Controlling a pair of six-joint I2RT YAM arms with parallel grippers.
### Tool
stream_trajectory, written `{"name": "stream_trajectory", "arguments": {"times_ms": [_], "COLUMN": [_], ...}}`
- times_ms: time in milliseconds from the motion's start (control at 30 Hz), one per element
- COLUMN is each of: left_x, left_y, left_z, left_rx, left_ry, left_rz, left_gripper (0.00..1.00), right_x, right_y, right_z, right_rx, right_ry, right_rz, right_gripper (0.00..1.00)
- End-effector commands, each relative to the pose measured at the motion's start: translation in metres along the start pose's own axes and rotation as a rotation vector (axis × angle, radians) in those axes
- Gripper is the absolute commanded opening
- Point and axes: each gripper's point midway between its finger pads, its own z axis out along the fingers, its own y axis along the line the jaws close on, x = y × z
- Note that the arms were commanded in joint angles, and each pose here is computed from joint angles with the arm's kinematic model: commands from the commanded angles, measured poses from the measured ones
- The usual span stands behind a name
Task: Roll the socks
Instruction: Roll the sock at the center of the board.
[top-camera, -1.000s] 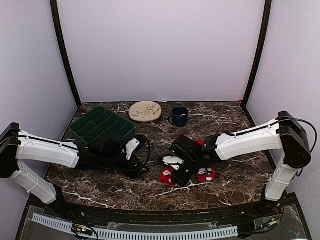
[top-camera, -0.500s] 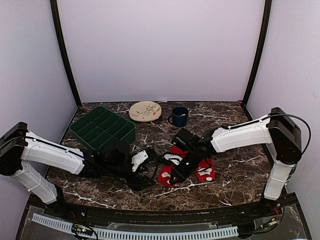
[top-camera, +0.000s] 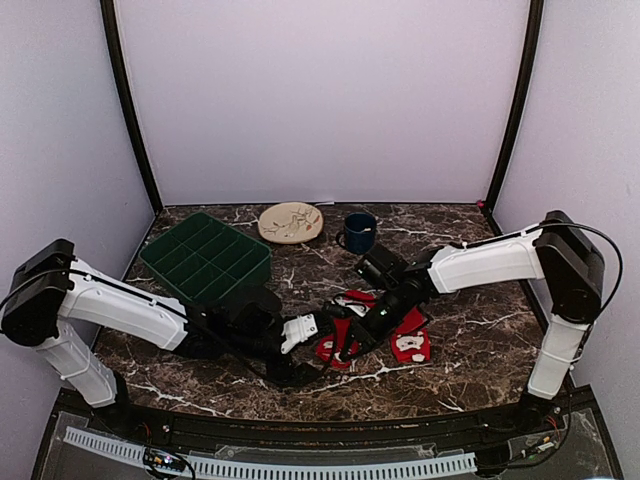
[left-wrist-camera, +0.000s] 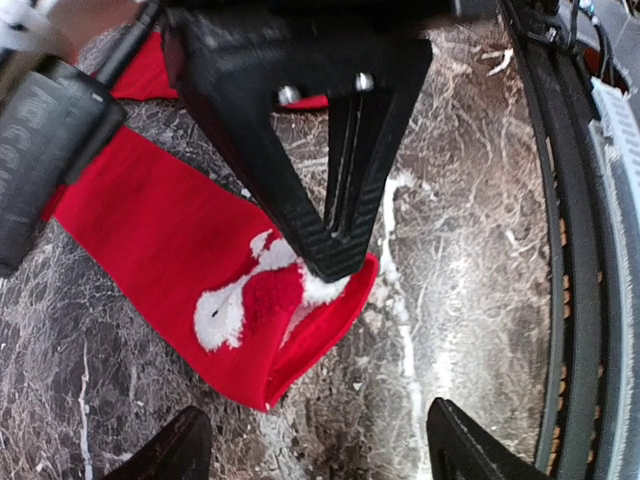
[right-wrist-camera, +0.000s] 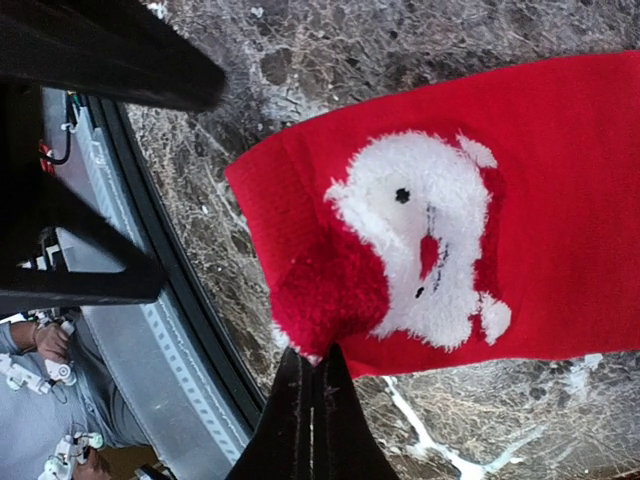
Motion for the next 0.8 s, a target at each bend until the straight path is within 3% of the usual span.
{"name": "stream_trajectory", "arguments": {"times_ms": [0, 467, 600, 767], "left_x": [-0.002, -0.025, -0.027, -0.012], "left_y": [0.003, 0.025, 0.018, 0.016], "left_z": [0.009, 0.009, 0.006, 0.008], "left_rx": [-0.036, -0.293, -0.27, -0.255], "left_ry": [0.02, -0.059, -0.077, -0.014], "left_rz": [0.121, 0.374, 0.403, 0.406], "left_gripper": [0.75, 0.64, 0.6, 0.6], "right_x": [-0.011, -0.003, -0.001, -0.003], "right_y": [0.012, 0.008, 0.006, 0.004], "right_z": [-0.008, -0.012, -0.012, -0.016], "right_rx": [-0.085, -0.115, -0.115, -0.111], "right_ry": [-0.022, 0.0, 0.002, -0.008], "right_rz": [-0.018, -0.019, -0.018, -0.014], "right_gripper": [0.0, 0.0, 0.0, 0.0]}}
